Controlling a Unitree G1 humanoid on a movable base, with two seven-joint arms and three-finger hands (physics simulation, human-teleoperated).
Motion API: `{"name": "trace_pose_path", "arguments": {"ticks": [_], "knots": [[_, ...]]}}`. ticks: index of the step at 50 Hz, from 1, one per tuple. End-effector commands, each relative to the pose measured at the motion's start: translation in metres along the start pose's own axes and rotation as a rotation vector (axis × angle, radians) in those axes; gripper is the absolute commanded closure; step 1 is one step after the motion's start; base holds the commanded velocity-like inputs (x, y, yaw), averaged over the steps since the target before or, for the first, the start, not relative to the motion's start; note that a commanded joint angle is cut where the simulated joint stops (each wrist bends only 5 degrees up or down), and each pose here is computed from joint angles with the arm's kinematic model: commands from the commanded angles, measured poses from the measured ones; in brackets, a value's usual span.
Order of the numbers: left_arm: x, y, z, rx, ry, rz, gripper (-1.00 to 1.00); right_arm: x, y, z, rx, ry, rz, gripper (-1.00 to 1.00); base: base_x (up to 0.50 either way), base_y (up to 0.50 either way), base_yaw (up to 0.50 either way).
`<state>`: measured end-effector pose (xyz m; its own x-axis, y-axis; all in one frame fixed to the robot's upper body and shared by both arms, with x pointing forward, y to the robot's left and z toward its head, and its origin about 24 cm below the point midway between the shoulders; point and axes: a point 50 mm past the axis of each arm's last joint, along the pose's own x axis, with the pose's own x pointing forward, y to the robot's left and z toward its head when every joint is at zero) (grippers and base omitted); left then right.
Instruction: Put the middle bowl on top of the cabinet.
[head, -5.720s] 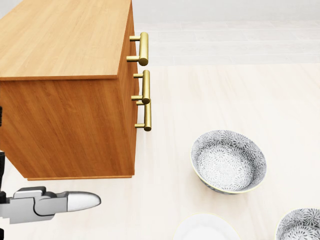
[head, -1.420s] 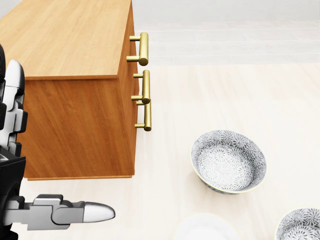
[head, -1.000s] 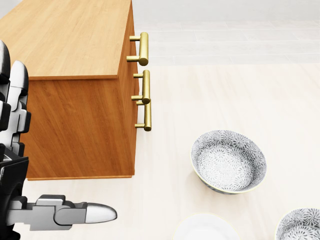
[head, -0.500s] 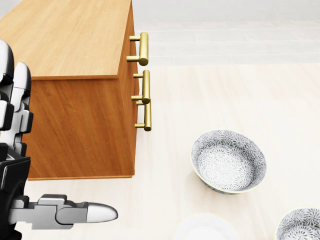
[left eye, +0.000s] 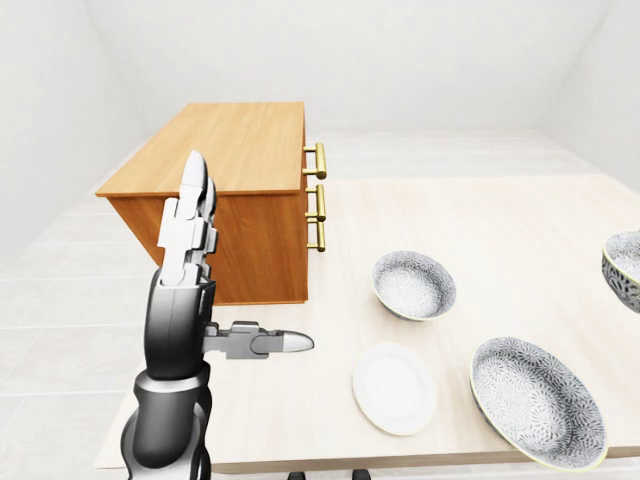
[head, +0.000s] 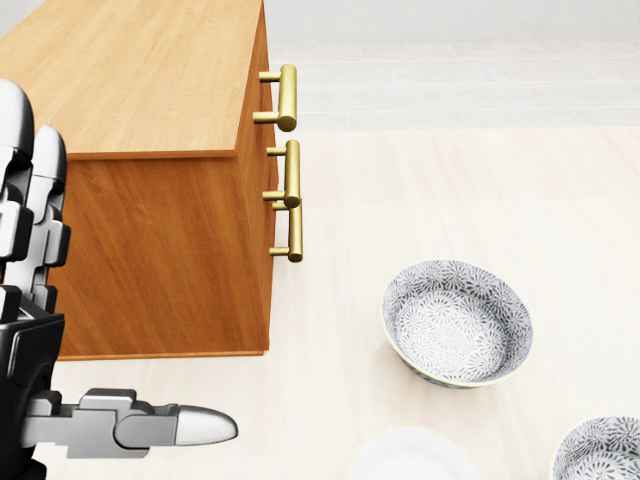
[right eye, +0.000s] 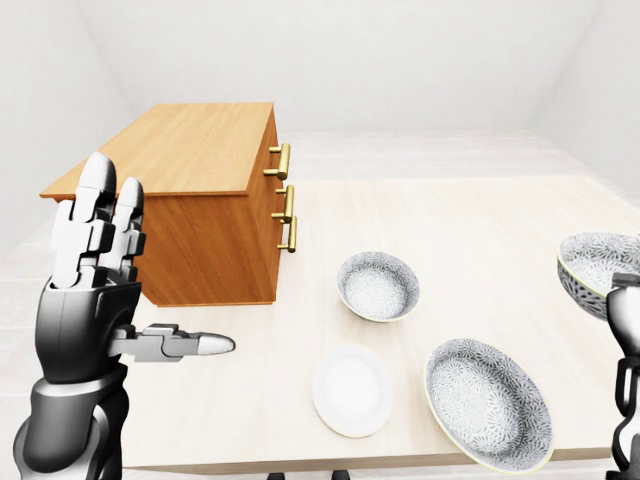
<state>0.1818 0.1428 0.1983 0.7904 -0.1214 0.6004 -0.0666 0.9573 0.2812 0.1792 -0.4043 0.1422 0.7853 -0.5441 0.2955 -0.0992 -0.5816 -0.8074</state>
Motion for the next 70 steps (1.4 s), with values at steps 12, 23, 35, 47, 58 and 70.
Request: {"name": "trace_pose_path", "arguments": {"ticks": [12, 23, 35, 47, 58, 70], "knots": [[0.000, 0.006, -0.001, -0.005, 0.004, 0.054, -1.00, 0.018, -0.093, 0.050, 0.042, -0.122, -0.213, 1.00, 0.00, 0.00, 0.00], [0.000, 0.006, -0.002, 0.006, 0.013, 0.056, -1.00, 0.030, -0.123, 0.076, 0.065, -0.178, -0.276, 1.00, 0.00, 0.00, 0.00], [0.000, 0.007, 0.001, 0.015, -0.003, 0.060, -1.00, 0.045, -0.159, 0.102, 0.119, -0.220, -0.338, 1.00, 0.00, 0.00, 0.00], [0.000, 0.006, -0.002, 0.014, 0.008, 0.065, -1.00, 0.053, -0.214, 0.110, 0.133, -0.253, -0.431, 1.00, 0.00, 0.00, 0.00], [0.000, 0.007, -0.002, 0.011, 0.011, 0.066, -1.00, 0.051, -0.240, 0.132, 0.146, -0.304, -0.485, 1.00, 0.00, 0.00, 0.00], [0.000, 0.006, -0.003, 0.006, 0.015, 0.059, -1.00, 0.053, -0.267, 0.156, 0.265, -0.365, -0.487, 1.00, 0.00, 0.00, 0.00]]}}
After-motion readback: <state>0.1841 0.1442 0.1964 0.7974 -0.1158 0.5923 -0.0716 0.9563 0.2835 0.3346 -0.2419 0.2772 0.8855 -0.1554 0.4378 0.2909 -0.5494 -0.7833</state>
